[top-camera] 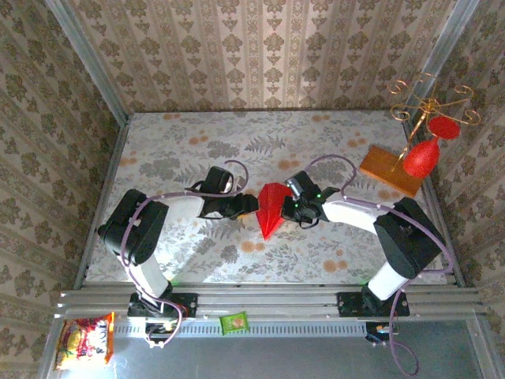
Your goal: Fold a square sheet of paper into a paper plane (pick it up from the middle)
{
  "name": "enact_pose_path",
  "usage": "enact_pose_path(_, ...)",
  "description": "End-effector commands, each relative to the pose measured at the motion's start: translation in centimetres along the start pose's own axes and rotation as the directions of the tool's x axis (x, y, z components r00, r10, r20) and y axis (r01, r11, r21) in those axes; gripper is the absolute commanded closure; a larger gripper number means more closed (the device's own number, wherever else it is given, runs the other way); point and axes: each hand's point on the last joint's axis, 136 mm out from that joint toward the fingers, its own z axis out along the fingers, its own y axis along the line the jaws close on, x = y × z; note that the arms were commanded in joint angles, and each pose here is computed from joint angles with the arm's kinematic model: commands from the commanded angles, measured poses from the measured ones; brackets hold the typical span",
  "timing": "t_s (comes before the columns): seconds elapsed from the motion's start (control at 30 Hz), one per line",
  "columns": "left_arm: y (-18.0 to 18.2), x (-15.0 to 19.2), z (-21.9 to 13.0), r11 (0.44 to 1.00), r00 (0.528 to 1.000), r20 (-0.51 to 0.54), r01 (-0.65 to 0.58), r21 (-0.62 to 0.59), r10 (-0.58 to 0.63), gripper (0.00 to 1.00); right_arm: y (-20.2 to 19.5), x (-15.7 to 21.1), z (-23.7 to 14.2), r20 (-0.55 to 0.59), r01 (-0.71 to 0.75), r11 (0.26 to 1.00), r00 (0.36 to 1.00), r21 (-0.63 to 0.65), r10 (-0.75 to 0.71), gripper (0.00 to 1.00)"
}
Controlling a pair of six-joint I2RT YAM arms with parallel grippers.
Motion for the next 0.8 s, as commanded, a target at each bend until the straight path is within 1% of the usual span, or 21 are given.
enact_pose_path(0.0,-1.2,-0.1,0.8,0.999,1.000,-0.019,0.009,0.035,-0.008,0.49,0.0,0.1,-0.5,-0.002,-0.019,0.999,1.000,-0.031,0.019,0.89)
enact_pose_path(0.17,-0.9,0.1,0.8,1.000,1.000,-0.004,0.013,0.015,-0.013,0.50,-0.8,0.4,-1.0,0.005,-0.033,0.999,0.999,-0.012,0.033,0.89)
enact_pose_path(0.4,-0.8,-0.4,-0.2,1.000,0.999,0.040,-0.008,-0.027,0.009,0.47,-0.9,-0.4,-2.5,0.062,-0.037,0.999,0.997,-0.015,0.038,0.90)
enact_pose_path(0.6,-0.8,-0.5,-0.2,1.000,0.999,0.047,-0.006,-0.025,0.007,0.45,-1.0,-0.9,-2.7,0.083,-0.040,0.999,0.996,-0.006,0.040,0.90)
enact_pose_path(0.77,-0.7,-0.6,-0.3,1.000,0.998,0.055,0.001,-0.030,0.000,0.45,-2.1,-1.3,-2.9,0.114,-0.063,0.997,0.992,0.046,0.058,0.91)
